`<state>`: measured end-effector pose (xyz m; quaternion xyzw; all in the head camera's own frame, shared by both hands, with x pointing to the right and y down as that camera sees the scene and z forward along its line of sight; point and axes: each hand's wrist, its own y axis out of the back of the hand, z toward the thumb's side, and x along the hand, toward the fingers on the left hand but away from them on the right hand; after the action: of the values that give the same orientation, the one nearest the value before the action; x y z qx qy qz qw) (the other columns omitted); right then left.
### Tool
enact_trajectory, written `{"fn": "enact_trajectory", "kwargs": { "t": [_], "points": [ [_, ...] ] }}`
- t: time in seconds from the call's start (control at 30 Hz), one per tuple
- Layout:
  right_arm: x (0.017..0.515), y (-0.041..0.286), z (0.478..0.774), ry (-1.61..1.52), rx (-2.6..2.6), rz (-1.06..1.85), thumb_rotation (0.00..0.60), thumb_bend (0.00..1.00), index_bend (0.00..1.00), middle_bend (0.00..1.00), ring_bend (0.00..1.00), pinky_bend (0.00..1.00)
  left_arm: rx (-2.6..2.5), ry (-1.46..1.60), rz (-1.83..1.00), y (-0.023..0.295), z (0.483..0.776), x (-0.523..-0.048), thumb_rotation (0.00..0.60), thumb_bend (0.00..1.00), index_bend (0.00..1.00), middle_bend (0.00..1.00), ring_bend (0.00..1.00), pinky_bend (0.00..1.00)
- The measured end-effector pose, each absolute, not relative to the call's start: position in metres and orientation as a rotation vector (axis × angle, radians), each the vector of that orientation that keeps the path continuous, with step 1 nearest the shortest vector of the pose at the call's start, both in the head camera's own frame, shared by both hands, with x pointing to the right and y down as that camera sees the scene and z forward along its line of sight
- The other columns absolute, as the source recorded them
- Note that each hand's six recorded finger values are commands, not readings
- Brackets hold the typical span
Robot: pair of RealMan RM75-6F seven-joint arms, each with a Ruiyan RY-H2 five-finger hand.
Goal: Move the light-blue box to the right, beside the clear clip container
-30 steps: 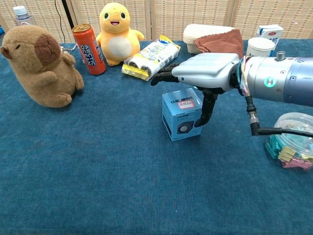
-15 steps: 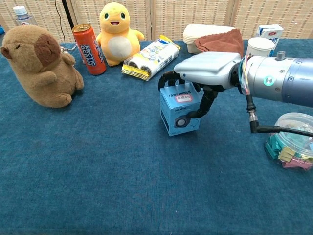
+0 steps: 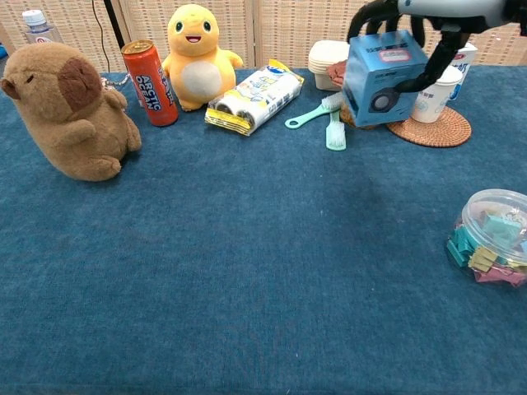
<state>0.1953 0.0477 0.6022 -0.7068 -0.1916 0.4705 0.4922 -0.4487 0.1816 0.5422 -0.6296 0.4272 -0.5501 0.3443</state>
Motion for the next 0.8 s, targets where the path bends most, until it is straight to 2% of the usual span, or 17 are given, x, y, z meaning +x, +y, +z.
{"fn": "enact_trajectory", "kwargs": {
  "t": [0.3, 0.8],
  "points": [
    [0.251, 0.05, 0.631, -0.445, -1.722, 1.305, 0.6, 0.77, 0.41, 0.44, 0.44, 0.43, -1.631, 1.102, -1.434, 0.182, 0.544, -0.446, 0.6, 0.0, 0.0, 0.0, 0.0, 0.0],
    [0.271, 0.067, 0.67, -0.352, -1.774, 1.373, 0.6, 0.79, 0.42, 0.45, 0.44, 0.43, -1.628, 1.089, -1.442, 0.181, 0.549, -0.443, 0.6, 0.0, 0.0, 0.0, 0.0, 0.0]
  ]
}}
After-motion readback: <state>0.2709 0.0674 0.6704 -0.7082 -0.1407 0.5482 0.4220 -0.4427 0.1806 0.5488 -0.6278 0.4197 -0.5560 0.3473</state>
